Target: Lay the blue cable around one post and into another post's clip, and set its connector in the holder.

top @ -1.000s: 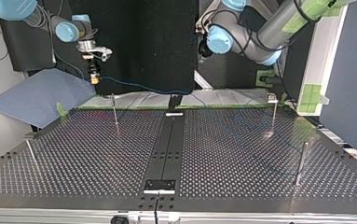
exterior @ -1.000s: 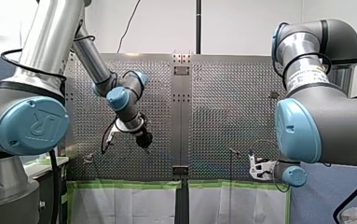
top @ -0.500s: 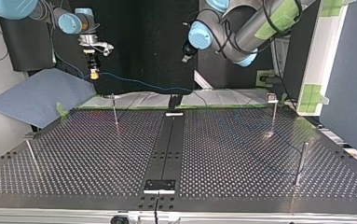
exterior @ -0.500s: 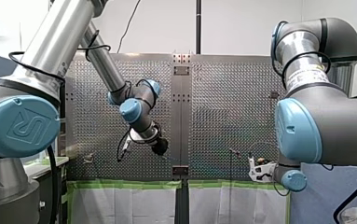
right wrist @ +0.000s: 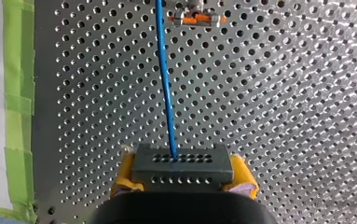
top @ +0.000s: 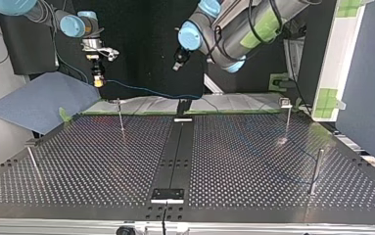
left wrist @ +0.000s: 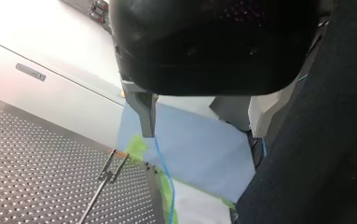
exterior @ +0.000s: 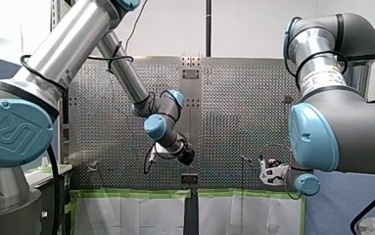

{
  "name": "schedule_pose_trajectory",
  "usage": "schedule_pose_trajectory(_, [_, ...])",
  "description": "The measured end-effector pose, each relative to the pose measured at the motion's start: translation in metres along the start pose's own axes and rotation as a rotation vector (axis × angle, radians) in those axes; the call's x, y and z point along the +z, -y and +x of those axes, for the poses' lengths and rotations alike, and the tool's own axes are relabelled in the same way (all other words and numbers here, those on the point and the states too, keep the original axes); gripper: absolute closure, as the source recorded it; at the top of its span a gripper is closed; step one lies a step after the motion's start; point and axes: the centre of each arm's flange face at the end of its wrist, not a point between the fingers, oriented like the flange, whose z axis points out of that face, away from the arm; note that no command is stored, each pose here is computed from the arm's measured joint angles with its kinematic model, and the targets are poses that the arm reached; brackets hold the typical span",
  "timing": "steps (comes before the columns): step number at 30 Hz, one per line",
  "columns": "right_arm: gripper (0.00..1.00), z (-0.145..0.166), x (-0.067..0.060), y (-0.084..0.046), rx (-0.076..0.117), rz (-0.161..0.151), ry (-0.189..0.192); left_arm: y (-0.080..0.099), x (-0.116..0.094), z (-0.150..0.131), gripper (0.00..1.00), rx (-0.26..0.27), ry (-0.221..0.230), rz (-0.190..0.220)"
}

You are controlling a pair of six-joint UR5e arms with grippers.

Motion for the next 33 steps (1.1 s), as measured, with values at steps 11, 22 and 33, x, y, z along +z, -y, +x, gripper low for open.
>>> schedule_pose_trajectory(11, [1.0, 0.001, 0.0, 0.005, 0.003, 0.016, -0.001, 0.009, 0.044, -0.006, 0.0, 0.0, 0.094, -0.022])
schedule_pose_trajectory(22, [1.0, 0.002, 0.002, 0.007, 0.002, 0.026, -0.005, 0.009, 0.093, -0.012, 0.0, -0.036, 0.19, -0.019])
schedule_pose_trajectory(33, [1.0, 0.002, 0.002, 0.008, 0.004, 0.03, -0.007, 0.004, 0.137, -0.015, 0.0, -0.037, 0.28, -0.047])
